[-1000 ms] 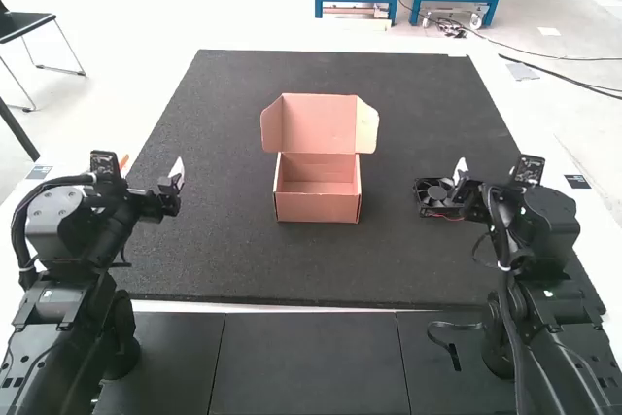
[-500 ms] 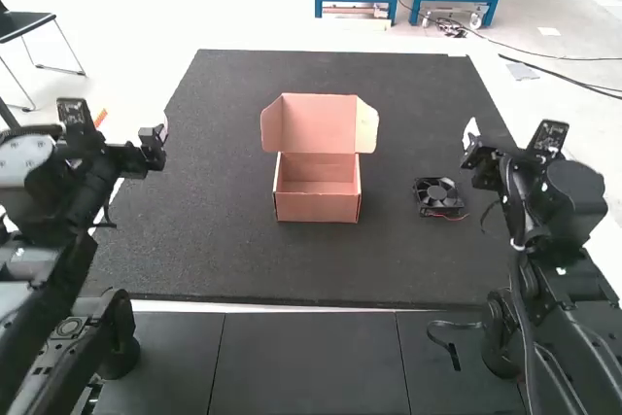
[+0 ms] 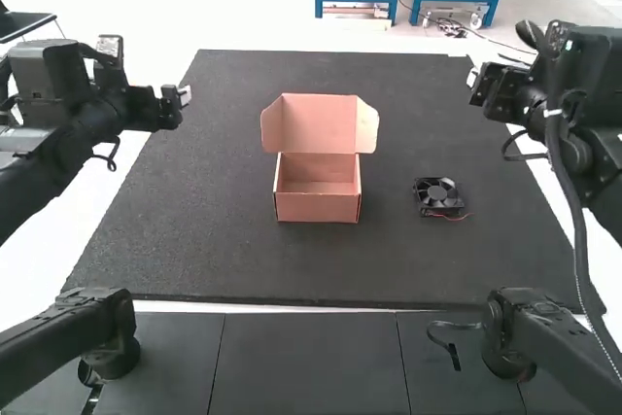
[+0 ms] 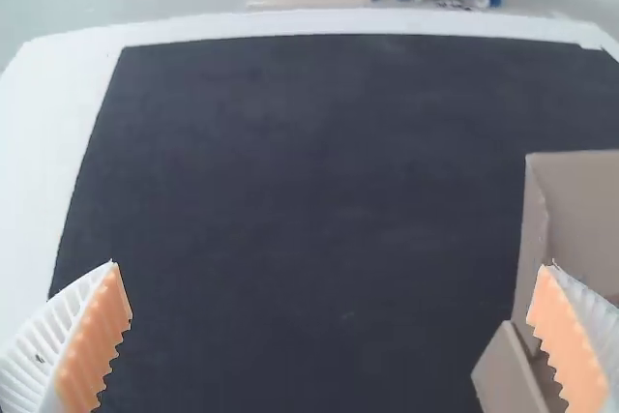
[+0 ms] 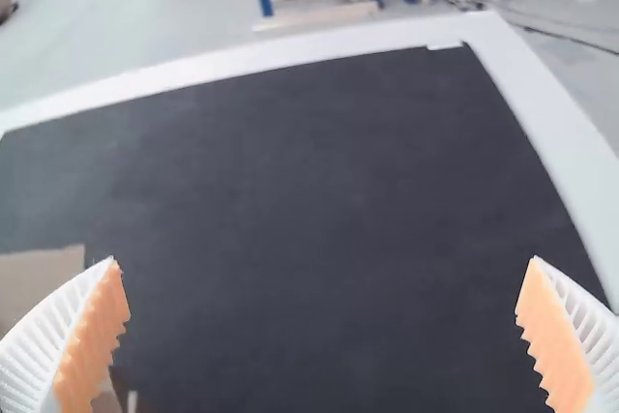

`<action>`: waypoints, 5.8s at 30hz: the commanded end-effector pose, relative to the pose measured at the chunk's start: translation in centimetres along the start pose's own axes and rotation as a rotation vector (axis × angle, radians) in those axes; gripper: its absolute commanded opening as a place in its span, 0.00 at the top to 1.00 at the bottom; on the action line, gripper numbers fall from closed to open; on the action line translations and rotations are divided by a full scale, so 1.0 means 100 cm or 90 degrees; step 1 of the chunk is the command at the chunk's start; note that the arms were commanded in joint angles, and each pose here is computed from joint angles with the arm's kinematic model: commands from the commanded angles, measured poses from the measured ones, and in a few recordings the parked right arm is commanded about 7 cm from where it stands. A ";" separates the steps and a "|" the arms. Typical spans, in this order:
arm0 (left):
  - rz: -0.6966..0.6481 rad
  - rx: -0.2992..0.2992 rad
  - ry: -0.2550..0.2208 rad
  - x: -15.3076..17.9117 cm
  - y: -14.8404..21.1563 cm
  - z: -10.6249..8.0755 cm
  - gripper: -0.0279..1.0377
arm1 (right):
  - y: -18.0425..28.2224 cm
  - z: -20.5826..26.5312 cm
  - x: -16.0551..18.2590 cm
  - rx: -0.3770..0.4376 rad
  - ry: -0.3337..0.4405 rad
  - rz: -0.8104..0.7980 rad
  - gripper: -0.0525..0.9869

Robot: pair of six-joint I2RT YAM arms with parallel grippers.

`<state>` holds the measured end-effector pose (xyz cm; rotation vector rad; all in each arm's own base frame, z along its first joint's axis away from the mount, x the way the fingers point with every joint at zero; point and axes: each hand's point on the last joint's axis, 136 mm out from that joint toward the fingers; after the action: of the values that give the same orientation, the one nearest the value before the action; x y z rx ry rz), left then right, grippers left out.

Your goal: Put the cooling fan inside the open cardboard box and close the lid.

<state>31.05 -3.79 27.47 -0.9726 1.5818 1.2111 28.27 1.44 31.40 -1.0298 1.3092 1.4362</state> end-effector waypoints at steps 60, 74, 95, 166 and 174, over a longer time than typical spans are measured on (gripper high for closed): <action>0.173 0.194 -0.139 0.035 0.063 -0.102 0.07 | -0.115 -0.083 0.192 -0.020 0.072 0.706 0.08; 0.172 0.189 -0.144 0.034 0.063 -0.100 0.07 | -0.126 -0.086 0.220 -0.030 0.063 0.759 0.08; 0.159 0.184 -0.143 0.026 0.063 -0.099 0.07 | -0.149 -0.084 0.242 -0.022 0.052 0.759 0.08; 0.153 0.184 -0.138 0.025 0.058 -0.100 0.07 | -0.138 -0.044 0.243 -0.076 -0.091 0.767 0.97; 0.148 0.183 -0.127 0.026 0.055 -0.101 0.07 | -0.102 -0.031 0.197 -0.068 -0.125 0.691 0.97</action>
<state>22.93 -12.84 27.75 -0.4571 1.6824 1.1474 33.70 -0.45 6.90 -0.1154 1.8391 2.3501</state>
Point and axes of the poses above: each hand's point on the last joint's axis, 136 mm out from that joint toward the fingers, its own y axis back along the fingers, its own z axis along the line the jaws close on, x = y × z, and after that the axes turned 4 degrees about y, right-handed
